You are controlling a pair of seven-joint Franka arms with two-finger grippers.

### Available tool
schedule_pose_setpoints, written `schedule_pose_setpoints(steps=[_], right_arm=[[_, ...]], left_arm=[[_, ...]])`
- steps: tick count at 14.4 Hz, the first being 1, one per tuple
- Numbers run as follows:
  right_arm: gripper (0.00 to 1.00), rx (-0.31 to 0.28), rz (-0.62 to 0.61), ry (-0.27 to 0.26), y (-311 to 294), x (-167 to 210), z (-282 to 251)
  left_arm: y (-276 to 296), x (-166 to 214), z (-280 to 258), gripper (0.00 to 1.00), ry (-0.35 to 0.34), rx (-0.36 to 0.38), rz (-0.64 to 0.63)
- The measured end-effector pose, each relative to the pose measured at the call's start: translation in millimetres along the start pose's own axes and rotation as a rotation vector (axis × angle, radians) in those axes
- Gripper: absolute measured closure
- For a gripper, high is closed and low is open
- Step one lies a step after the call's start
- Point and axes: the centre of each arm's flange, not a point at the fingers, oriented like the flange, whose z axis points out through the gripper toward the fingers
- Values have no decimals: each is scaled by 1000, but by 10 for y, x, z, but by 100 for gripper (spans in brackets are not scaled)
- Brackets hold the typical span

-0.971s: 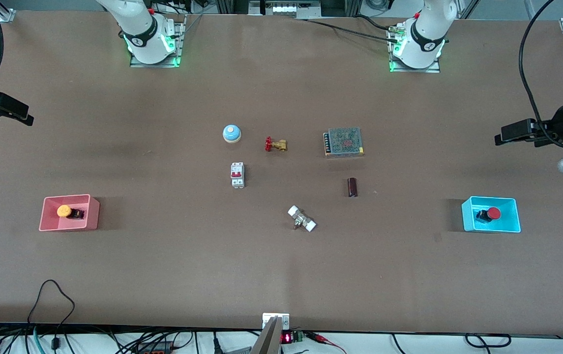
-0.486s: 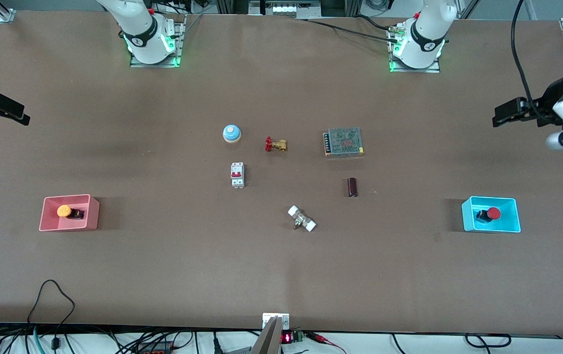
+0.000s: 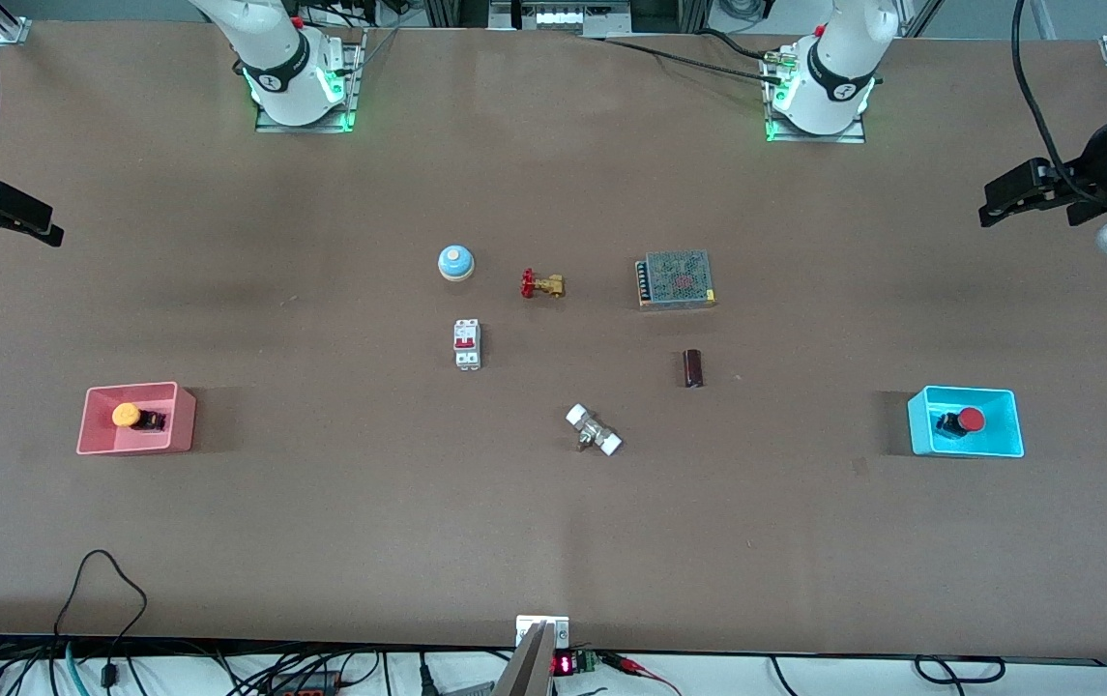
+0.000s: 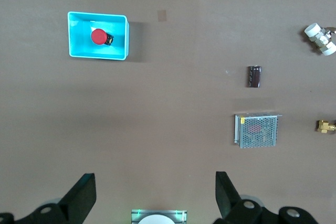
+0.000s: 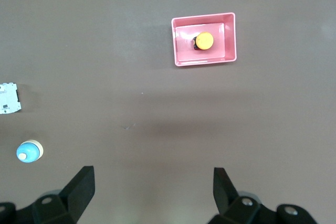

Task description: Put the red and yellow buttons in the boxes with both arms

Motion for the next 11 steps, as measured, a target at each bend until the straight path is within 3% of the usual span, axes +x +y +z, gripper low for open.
schedule_pose_setpoints(steps=[11], right_arm=[[0,0,-8,-9,-46,-4,15]], left_arm=[[-157,-246,-108,0,29,-23,-64]])
